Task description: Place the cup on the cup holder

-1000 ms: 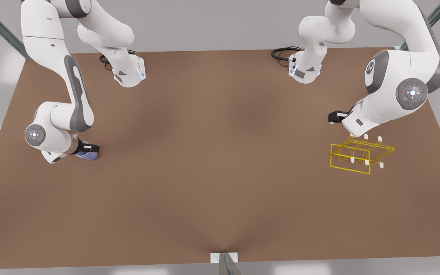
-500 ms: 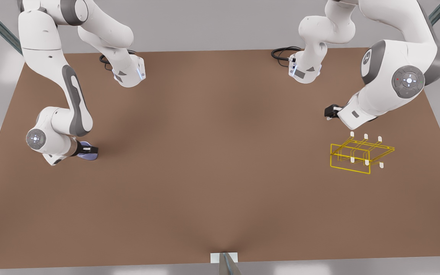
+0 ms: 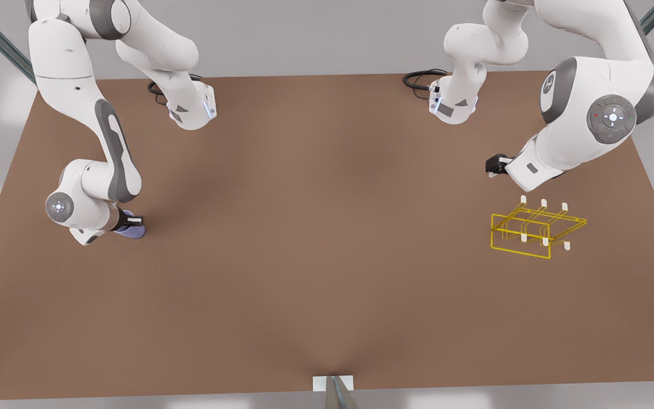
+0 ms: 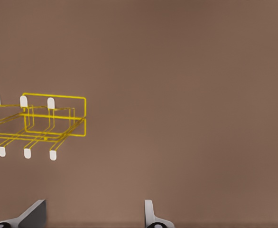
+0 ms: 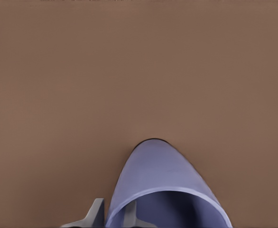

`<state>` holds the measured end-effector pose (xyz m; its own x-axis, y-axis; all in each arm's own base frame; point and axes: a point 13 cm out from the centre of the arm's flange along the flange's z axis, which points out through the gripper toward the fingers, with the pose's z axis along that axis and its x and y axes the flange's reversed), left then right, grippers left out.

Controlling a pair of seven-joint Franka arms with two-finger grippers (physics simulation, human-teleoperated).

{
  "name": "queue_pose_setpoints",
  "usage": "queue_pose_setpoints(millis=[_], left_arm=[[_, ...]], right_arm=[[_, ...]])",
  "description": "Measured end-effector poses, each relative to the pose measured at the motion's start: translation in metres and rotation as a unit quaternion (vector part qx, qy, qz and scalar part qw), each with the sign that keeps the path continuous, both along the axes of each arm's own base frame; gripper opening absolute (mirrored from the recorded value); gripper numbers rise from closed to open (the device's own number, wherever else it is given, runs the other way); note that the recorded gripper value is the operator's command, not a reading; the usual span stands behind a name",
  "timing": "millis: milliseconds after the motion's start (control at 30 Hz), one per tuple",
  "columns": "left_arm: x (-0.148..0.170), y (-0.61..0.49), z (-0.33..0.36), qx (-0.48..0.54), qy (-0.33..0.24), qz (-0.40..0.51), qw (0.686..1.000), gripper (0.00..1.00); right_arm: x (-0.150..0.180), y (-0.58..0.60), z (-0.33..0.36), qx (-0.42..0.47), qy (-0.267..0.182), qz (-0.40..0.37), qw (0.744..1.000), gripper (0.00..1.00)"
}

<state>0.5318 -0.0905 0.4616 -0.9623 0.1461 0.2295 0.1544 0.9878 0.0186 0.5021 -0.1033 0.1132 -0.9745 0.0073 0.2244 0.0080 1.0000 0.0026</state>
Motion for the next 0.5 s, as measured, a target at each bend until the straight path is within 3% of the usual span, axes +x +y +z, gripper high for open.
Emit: queue_pose_setpoints(millis=[67,100,333,500], left_arm=[[-0.001,0.000,0.000,0.000,0.001,0.000,1.000,1.00],[-0.001,0.000,0.000,0.000,0.001,0.000,1.000,1.00],[-0.002,0.000,-0.002,0.001,0.006,0.000,1.000,1.00],[-0.007,0.000,-0.004,0.003,0.015,-0.002,1.000,1.00]], right_arm=[[0.001,-0.002,-0.006,-0.002,-0.001,0.003,1.000,0.34],[0.002,-0.003,-0.007,-0.002,-0.002,0.004,1.000,0.21],[0.013,-0.005,-0.002,-0.004,-0.018,0.010,1.000,0.21],[0.044,0.004,0.056,0.002,-0.060,0.004,0.998,0.21]])
